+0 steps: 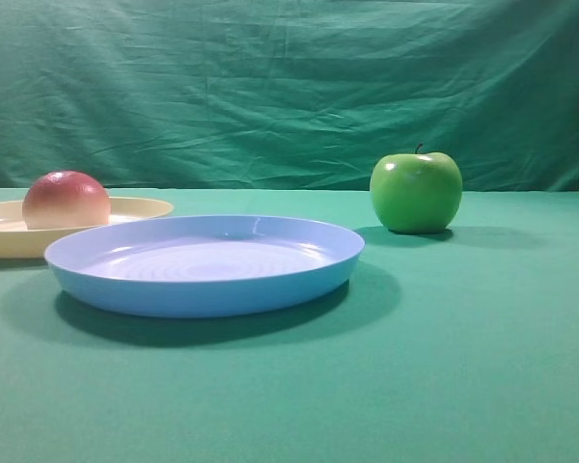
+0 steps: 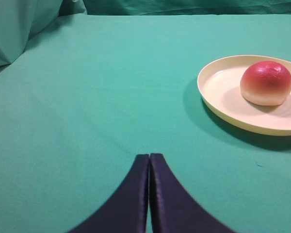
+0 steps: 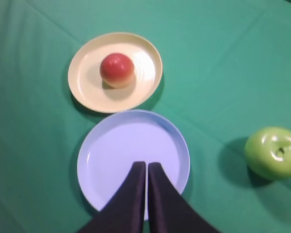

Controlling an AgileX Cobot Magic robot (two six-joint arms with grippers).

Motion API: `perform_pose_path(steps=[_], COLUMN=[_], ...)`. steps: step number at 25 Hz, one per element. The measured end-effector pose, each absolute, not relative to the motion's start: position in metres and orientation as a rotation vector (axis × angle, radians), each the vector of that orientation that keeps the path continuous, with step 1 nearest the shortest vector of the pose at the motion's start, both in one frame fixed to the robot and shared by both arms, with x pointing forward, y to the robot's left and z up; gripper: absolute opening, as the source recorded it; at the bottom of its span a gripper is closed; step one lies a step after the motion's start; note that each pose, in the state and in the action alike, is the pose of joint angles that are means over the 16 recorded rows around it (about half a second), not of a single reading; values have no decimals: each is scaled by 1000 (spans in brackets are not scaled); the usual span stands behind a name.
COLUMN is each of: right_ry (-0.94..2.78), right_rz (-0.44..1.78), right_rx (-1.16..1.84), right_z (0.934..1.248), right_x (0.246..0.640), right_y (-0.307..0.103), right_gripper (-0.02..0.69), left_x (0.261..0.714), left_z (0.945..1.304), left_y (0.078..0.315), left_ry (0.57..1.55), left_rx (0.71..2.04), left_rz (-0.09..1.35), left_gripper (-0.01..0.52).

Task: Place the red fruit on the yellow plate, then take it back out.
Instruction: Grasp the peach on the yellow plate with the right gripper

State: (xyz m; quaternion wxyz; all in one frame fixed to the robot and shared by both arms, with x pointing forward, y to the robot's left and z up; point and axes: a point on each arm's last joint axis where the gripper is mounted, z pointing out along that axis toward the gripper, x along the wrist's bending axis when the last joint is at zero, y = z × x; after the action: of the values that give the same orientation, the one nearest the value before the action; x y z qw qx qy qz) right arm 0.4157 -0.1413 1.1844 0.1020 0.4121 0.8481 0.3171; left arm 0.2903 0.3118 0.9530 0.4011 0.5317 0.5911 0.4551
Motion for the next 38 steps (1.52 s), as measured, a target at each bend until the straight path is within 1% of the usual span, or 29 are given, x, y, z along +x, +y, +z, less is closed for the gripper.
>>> perform_pose_path(steps=[5,11,17,21,26,32,38], right_ry=[2416,2218,1971,1792,1595,1414,1289], right_rz=[958,1081,1208,1251,1236,1183,1166], right_rx=[1263,1253,1225,1233,1278,1319,1302], right_z=[1197,1210,1208,1195,1170,1132,1089], right_x=[401,385,371,363,348,326,305], right_y=[-161,-189,-222,-244,-270,-291,-299], right_gripper=[0,0,0,0,0,0,0], left_x=[290,290,290,290,290,290,290], left_z=[953,953,953,953,953,953,953], left_y=[312,312,312,312,312,312,312], left_ry=[1494,1494,1494,1494,1494,1494,1494], left_rx=[1344,1344,1344,1344,1344,1344,1344], left_rz=[1151,1151,1151,1151,1151,1151,1151], left_gripper=[0,0,0,0,0,0,0])
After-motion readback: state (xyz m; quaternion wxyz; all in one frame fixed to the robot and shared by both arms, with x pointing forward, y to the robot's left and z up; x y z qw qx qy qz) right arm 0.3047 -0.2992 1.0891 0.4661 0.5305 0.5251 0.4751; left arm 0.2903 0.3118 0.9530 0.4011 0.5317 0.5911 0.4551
